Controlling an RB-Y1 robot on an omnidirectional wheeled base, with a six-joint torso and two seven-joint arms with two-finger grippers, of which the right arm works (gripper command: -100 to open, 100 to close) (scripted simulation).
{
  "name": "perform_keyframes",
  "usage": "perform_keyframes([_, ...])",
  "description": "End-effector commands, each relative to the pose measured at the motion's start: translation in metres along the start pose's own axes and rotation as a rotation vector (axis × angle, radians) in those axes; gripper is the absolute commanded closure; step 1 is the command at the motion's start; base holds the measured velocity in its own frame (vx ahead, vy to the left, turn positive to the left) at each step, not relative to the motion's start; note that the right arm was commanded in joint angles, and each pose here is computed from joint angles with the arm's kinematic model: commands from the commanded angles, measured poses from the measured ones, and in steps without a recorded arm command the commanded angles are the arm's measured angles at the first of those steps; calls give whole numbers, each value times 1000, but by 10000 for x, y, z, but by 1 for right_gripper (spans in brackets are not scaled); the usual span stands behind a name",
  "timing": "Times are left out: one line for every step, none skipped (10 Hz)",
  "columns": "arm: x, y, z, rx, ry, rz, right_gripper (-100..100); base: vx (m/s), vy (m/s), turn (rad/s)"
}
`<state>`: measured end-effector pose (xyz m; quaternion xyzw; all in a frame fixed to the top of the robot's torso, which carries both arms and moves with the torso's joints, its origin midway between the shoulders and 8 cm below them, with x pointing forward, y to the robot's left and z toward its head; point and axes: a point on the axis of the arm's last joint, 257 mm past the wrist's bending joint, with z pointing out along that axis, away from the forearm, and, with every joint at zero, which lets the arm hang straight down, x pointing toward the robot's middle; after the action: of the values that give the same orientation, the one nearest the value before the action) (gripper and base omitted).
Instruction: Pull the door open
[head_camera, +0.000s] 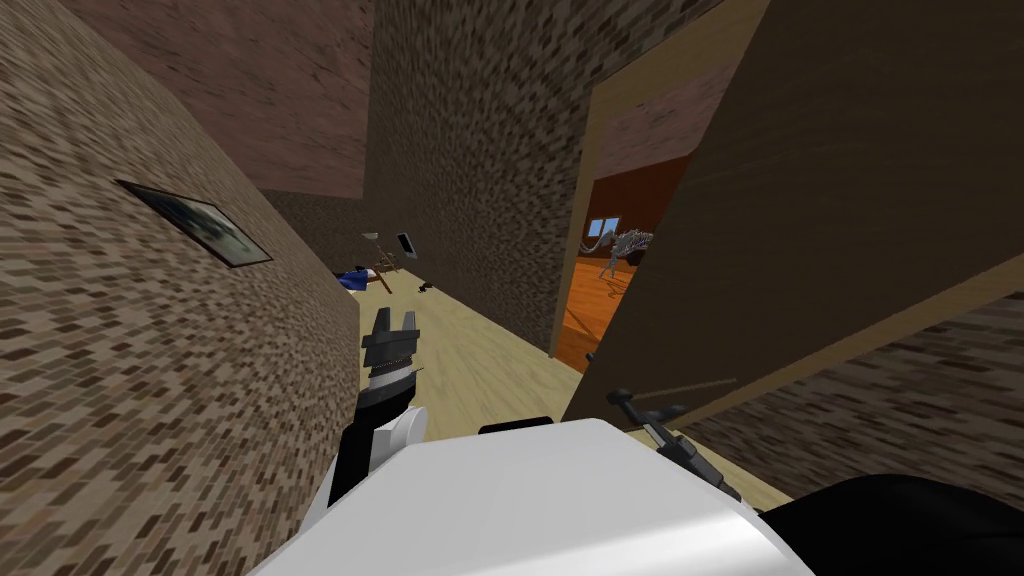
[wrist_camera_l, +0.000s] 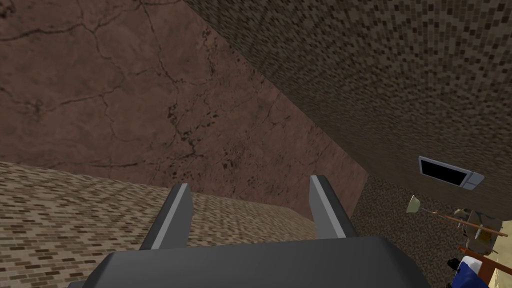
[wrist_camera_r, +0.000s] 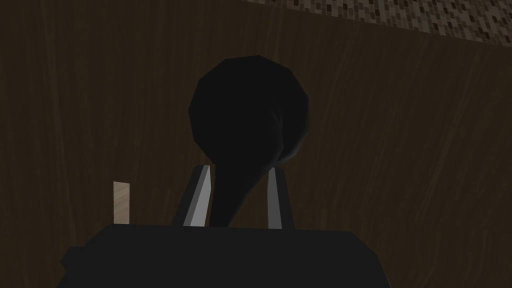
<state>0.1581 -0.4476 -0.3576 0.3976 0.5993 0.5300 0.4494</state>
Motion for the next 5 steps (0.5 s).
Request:
perform_keyframes([97,-46,-103,12,-2,11,100,107,27,202])
perform_keyframes([97,-46,-103,12,-2,11,100,49,12,95])
perform_keyframes([97,-46,-103,12,-2,11,100,6,1,2])
perform_keyframes([159,-66,-226,19,-13,14,100,-77,-46,197])
perform_keyframes([176,-64,-248,18,-14,15,100,-130,-69,160])
